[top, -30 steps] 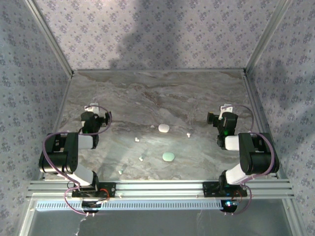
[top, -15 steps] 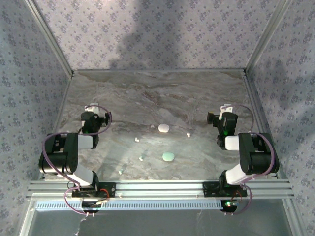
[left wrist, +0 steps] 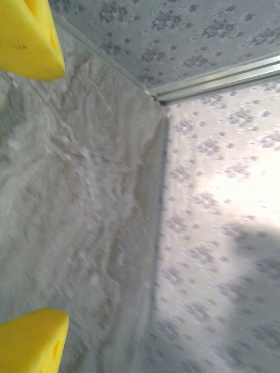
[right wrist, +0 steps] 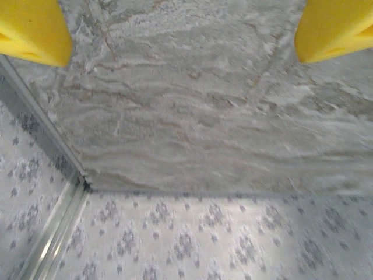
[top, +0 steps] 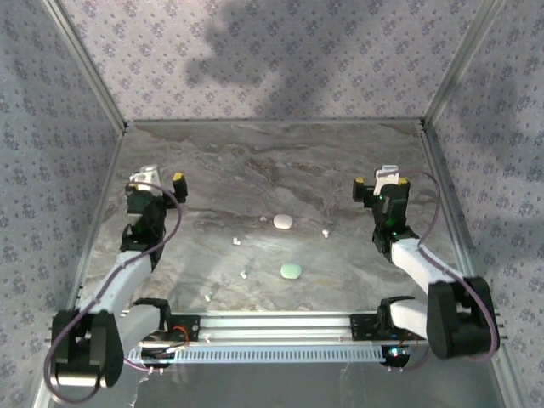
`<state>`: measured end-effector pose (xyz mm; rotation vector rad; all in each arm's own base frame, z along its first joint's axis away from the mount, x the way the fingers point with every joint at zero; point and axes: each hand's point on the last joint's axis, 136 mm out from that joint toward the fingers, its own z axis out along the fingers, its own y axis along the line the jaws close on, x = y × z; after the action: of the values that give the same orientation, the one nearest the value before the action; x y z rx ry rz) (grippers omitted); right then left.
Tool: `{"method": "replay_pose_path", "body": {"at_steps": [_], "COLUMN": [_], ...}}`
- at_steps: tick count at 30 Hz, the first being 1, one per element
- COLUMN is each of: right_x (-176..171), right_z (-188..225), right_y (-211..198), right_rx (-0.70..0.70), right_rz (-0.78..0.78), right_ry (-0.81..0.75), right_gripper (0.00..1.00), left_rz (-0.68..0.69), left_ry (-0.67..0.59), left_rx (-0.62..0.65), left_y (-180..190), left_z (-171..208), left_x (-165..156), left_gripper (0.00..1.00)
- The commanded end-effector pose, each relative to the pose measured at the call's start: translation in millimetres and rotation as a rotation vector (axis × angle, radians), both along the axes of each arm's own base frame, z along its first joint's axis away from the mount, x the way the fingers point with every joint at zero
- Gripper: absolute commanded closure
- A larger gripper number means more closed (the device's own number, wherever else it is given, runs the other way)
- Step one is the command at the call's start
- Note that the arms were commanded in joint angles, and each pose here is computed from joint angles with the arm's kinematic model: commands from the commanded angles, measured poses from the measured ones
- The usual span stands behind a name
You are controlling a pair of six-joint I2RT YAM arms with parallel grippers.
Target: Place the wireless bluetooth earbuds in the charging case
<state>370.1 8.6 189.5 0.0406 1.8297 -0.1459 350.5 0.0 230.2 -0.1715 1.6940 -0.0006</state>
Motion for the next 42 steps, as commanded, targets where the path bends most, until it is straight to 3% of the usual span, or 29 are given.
{"method": "replay_pose_path", "body": {"at_steps": [1, 5, 10, 17, 23, 30, 42], "right_x": [-17, -43, -78, -98, -96, -92, -68], "right_z": [26, 50, 61, 35, 6, -27, -63], "right_y": [1, 10, 24, 42, 74, 114, 199], "right_rx": [0.092, 0.214, 0.320, 0.512, 0.660, 0.548, 0.293], "right_rz": [-0.036, -0.002, 0.067, 0.137, 0.298, 0.387, 0.582], "right_ry": [0.011, 0.042, 0.141, 0.314, 0.458, 0.586, 0.803], "right_gripper": [0.00, 0.00, 0.00, 0.00, 0.00, 0.02, 0.06], "left_rz": [-0.058, -0.173, -0.304, -0.536, -0.314, -0.235, -0.312], "left_ry": [-0.054, -0.054, 0.000, 0.080, 0.121, 0.160, 0.335], "left_rx": [-0.213, -0.365, -0.494, -0.354, -0.447, -0.514, -0.532], "left_y": [-14, -40, -72, -113, -81, -75, -105], "left_z": [27, 52, 56, 32, 3, -22, -72], "left_x": [-12, -28, -50, -79, -73, -61, -33], "left_gripper": [0.00, 0.00, 0.00, 0.00, 0.00, 0.00, 0.00]}}
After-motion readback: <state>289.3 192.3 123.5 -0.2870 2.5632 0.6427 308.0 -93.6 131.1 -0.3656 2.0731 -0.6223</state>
